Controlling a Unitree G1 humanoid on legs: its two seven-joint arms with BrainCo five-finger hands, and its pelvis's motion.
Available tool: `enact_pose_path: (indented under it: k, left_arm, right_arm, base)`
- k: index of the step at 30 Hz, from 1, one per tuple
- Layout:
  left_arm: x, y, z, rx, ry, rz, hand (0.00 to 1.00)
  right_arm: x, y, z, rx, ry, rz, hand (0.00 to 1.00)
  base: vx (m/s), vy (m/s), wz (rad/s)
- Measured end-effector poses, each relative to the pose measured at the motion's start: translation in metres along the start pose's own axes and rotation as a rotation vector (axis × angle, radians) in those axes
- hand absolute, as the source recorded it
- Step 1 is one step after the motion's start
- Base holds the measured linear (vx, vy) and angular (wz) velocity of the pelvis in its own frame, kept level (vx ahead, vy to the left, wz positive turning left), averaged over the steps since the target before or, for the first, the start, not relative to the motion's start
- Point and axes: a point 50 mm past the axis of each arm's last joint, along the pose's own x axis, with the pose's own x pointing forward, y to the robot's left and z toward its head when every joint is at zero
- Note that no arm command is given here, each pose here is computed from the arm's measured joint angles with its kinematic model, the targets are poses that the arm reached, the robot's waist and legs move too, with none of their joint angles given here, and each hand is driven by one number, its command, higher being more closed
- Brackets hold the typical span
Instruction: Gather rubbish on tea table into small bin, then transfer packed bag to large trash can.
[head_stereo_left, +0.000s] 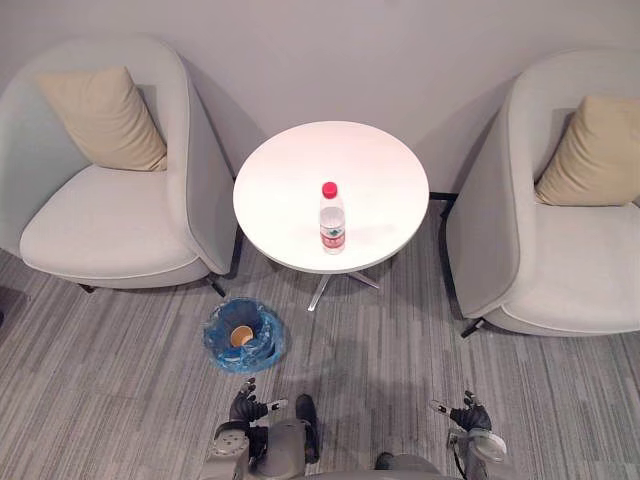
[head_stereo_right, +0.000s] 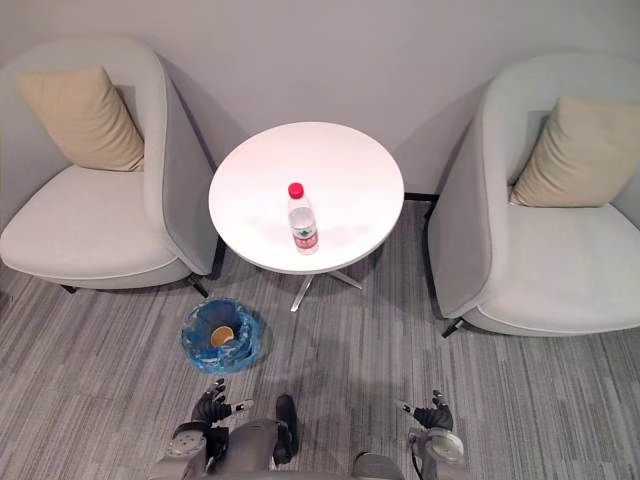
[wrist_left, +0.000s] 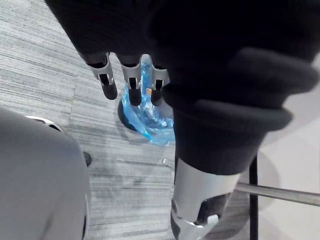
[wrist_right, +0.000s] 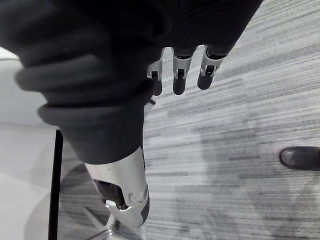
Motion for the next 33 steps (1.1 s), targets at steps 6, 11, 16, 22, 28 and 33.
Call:
enact_pose_path:
  k: [6,11,16,22,28,33]
  left_arm:
    - [-0.001,0.009,-0.003,0.053,0.006,0.007,0.00]
    - [0.000,0.009,-0.004,0.049,0.015,0.012,0.00]
    - [-0.005,-0.006,-0.017,0.018,0.058,-0.020,0.00]
    - [-0.005,-0.006,-0.016,0.019,0.054,-0.020,0.00]
    - [-0.006,0.000,-0.021,0.038,0.066,-0.010,0.00]
    - [-0.008,0.000,-0.021,0.046,0.054,-0.013,0.00]
  right_arm:
    - [-0.003,0.002,-0.008,-0.030,0.021,0.015,0.00]
    - [-0.003,-0.006,-0.013,-0.039,0.035,-0.006,0.00]
    - [-0.001,-0.014,-0.011,-0.049,0.031,-0.023,0.00]
    - [-0.004,-0.016,-0.009,-0.044,0.001,-0.027,0.00]
    - [-0.011,-0.008,0.014,-0.083,-0.140,0.010,0.00]
    - [-0.018,-0.006,0.050,-0.089,-0.328,0.022,0.00]
  base:
    - [0.23,0.063,0.30]
    - [0.25,-0.143,0.59]
    - [0.19,-0.168,0.06]
    - [0.00,-0.012,0.10]
    - [-0.05,0.047,0.01]
    - [-0.01,-0.002,0.05]
